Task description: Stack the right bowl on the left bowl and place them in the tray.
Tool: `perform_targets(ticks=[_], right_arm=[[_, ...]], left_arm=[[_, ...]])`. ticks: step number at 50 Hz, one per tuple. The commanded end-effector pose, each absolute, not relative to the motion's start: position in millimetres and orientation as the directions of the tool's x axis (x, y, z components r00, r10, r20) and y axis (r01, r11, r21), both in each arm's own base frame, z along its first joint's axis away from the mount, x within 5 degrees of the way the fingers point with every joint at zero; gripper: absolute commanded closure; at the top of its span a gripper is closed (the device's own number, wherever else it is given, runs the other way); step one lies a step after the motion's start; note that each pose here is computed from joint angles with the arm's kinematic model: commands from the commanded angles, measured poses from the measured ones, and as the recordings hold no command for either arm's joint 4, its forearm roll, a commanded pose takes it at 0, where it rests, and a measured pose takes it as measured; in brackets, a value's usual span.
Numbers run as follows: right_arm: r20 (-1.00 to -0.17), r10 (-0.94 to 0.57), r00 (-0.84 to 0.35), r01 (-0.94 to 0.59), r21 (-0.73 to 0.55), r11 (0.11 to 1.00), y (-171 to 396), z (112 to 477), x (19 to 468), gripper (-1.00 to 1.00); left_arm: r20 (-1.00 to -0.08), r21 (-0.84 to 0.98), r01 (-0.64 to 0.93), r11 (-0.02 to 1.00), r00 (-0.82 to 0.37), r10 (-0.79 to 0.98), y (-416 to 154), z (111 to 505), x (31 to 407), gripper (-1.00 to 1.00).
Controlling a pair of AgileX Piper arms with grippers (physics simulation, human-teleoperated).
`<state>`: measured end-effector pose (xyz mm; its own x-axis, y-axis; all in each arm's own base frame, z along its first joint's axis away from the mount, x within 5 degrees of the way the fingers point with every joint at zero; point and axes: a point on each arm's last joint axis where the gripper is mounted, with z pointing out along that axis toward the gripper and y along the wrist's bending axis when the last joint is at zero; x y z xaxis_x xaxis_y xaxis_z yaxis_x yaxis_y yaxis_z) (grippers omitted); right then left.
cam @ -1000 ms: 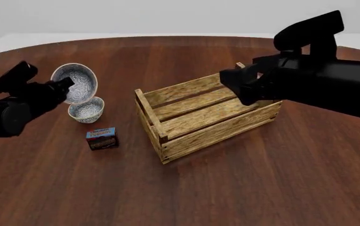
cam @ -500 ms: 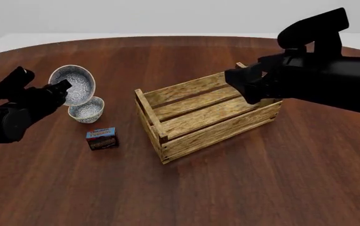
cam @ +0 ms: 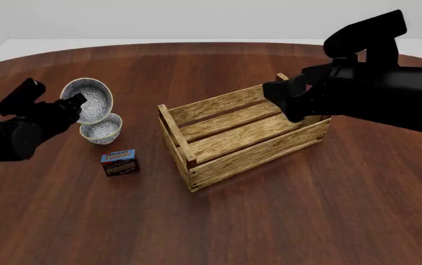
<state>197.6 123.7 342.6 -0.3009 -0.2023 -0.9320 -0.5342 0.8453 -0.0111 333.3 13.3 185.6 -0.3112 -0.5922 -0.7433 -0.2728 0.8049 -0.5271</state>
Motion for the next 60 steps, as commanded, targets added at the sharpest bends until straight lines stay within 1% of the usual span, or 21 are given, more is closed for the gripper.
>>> perform_targets(ticks=[1, 2, 8, 26, 49, 50, 60], right_arm=[[-0.932, -0.204, -0.301, -0.534, -0.012, 0.845, 124, 342, 198, -1.0], [-0.932, -0.204, -0.301, -0.535, -0.012, 0.845, 124, 342, 198, -1.0], [-0.932, -0.204, -0.301, -0.535, -0.012, 0.845, 124, 342, 198, -1.0], [-0.932, -0.203, -0.3, -0.533, -0.012, 0.846, 123, 343, 197, -1.0], [-0.933, -0.204, -0.298, -0.534, -0.014, 0.845, 122, 343, 196, -1.0], [-0.933, -0.203, -0.298, -0.535, -0.013, 0.845, 123, 343, 196, -1.0], [-0.932, -0.205, -0.3, -0.534, -0.014, 0.846, 123, 343, 197, -1.0]], left_arm=[[-0.755, -0.487, -0.282, 0.827, -0.34, -0.561, 18, 191, 350, 1.0], [-0.754, -0.476, -0.302, 0.826, -0.342, -0.56, 26, 188, 354, 1.0], [-0.742, -0.464, -0.306, 0.831, -0.378, -0.553, 22, 179, 361, 1.0], [-0.732, -0.45, -0.324, 0.832, -0.4, -0.551, 25, 168, 377, 1.0], [-0.717, -0.432, -0.341, 0.835, -0.431, -0.547, 27, 153, 383, 1.0], [-0.716, -0.438, -0.339, 0.833, -0.429, -0.551, 25, 154, 382, -1.0], [-0.722, -0.447, -0.326, 0.833, -0.419, -0.551, 21, 165, 375, -1.0]])
